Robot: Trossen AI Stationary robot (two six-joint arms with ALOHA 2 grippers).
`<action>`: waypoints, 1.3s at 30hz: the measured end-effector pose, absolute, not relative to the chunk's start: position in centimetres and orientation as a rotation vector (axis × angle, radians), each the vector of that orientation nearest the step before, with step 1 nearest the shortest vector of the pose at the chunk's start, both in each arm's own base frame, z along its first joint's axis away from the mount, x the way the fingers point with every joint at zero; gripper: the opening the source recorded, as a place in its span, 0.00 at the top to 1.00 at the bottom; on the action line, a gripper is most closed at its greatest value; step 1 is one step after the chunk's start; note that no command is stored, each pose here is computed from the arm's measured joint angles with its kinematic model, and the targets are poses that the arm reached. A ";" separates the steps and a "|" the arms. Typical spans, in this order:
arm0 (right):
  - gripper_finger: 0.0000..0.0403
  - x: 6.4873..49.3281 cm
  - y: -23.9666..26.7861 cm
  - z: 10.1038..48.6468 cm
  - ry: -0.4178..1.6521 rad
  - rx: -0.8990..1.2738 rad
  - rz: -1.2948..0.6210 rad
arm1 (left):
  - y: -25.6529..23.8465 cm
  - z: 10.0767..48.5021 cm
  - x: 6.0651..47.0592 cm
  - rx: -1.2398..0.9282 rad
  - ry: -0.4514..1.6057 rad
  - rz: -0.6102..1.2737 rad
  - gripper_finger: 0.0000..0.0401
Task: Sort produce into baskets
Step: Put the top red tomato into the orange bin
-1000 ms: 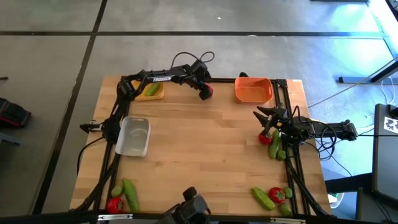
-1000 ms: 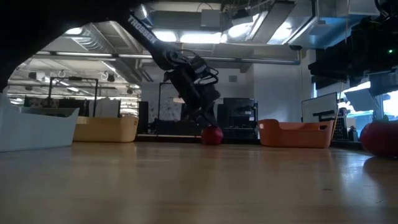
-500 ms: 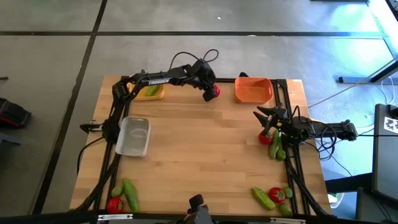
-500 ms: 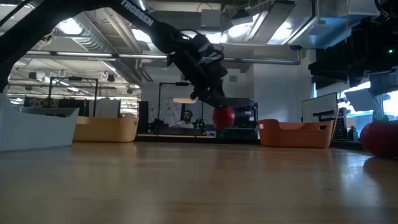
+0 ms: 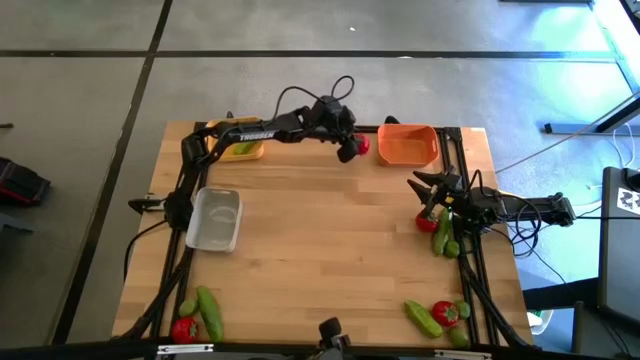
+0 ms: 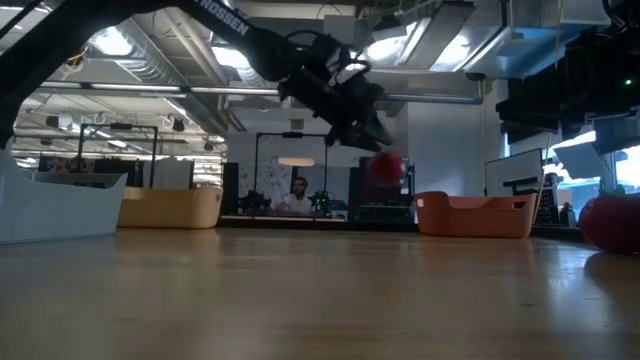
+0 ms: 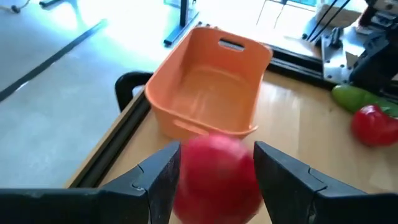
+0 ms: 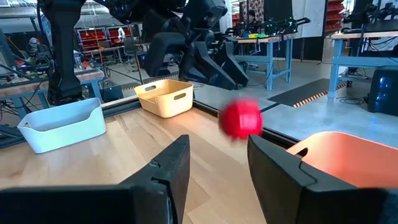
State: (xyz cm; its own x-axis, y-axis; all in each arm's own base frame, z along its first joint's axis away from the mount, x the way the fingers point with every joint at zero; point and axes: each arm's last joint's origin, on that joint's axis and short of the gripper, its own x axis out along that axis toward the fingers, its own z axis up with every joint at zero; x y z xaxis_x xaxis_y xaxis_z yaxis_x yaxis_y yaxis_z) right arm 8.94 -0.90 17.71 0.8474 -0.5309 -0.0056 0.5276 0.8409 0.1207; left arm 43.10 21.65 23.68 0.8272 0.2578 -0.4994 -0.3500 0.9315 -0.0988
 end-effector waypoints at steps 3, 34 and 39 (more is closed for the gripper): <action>0.62 8.9 -0.9 17.7 -0.028 0.119 -0.556 | 21.3 23.4 43.1 -0.198 0.530 0.319 0.51; 0.62 9.6 -0.5 17.1 0.048 0.124 -0.432 | 14.5 22.7 44.2 -0.179 0.677 0.148 0.33; 0.62 10.3 -0.4 16.7 0.105 0.109 -0.420 | 12.2 25.0 43.4 -0.121 0.705 0.122 0.33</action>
State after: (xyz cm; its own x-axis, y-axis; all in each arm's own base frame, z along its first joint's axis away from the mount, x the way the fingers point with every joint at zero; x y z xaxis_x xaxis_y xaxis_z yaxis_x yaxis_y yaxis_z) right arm 10.33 -0.40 16.71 0.9080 -0.4002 -0.1243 0.4115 0.9076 0.0837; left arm 43.35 12.19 25.04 0.7551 0.0711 -0.6517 -0.1527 0.9858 -0.0693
